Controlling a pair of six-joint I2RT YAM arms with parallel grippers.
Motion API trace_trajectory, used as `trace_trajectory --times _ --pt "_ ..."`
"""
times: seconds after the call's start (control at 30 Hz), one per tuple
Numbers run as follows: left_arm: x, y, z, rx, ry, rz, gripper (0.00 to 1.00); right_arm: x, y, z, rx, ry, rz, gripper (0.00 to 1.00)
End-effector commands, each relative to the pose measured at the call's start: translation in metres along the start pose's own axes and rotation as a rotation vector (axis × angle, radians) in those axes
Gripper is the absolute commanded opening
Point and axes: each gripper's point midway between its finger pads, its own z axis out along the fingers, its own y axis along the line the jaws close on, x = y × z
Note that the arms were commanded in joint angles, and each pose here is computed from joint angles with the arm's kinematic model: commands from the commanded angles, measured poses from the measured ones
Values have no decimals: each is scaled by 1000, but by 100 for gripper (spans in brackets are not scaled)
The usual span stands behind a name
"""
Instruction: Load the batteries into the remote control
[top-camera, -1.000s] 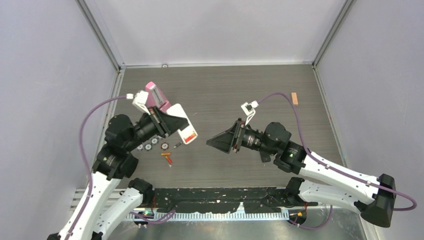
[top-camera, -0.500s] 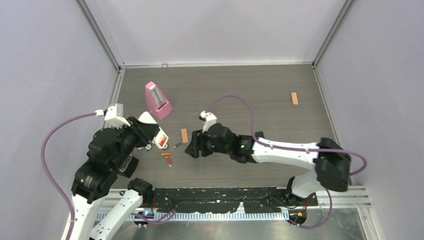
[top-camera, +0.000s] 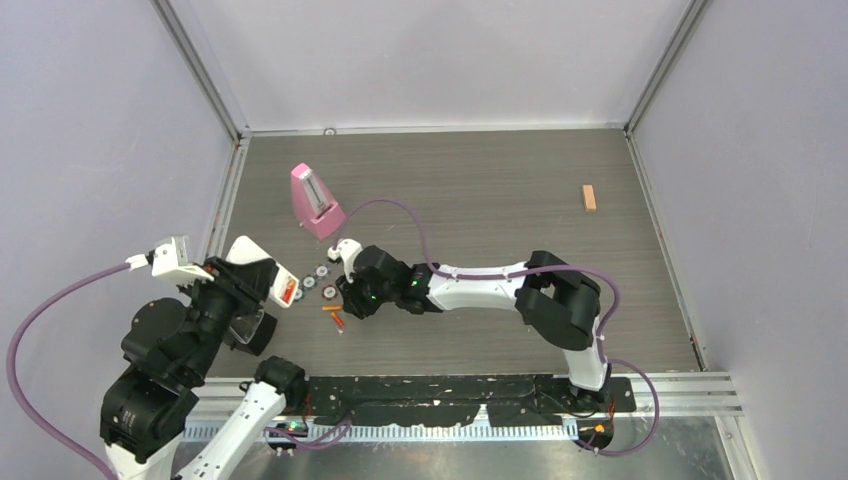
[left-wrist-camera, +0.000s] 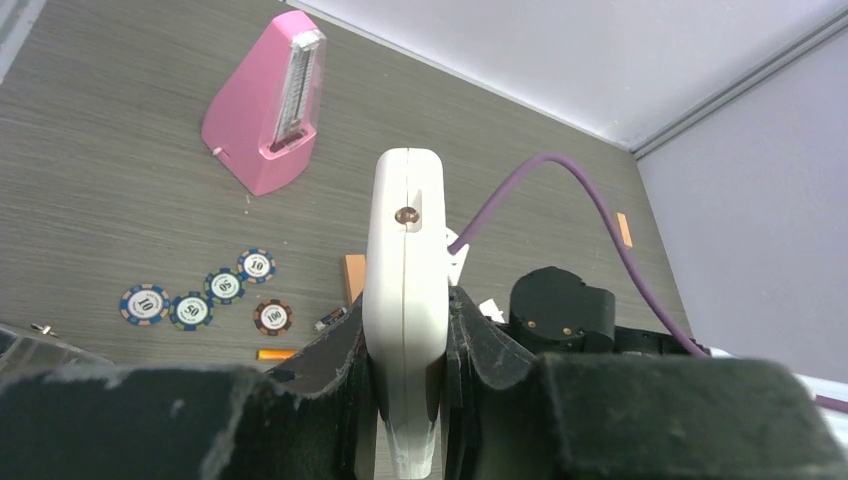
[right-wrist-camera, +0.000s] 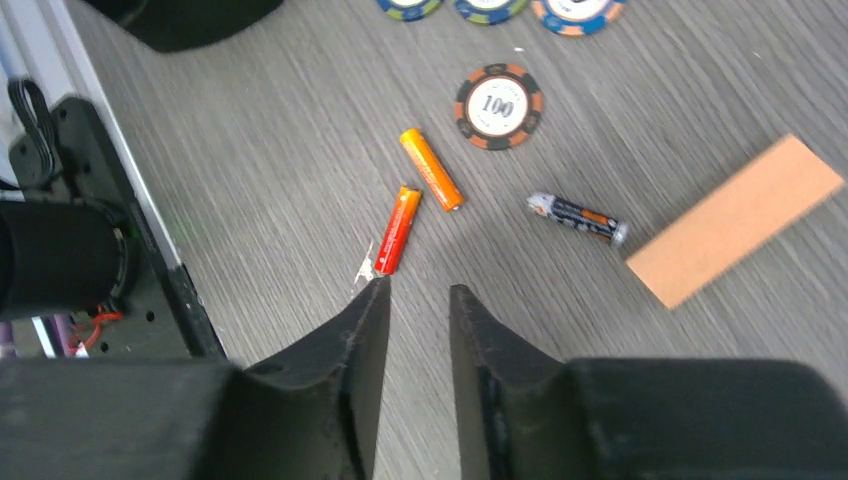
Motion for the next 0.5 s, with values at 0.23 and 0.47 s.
trace_trajectory --times 0.23,0.47 --pt "-19 -6 -12 7 -37 -3 0 -13 16 34 -103 -3 -346 34" --pt "-33 -3 -18 -16 -71 19 0 -5 2 51 -52 18 -394 36"
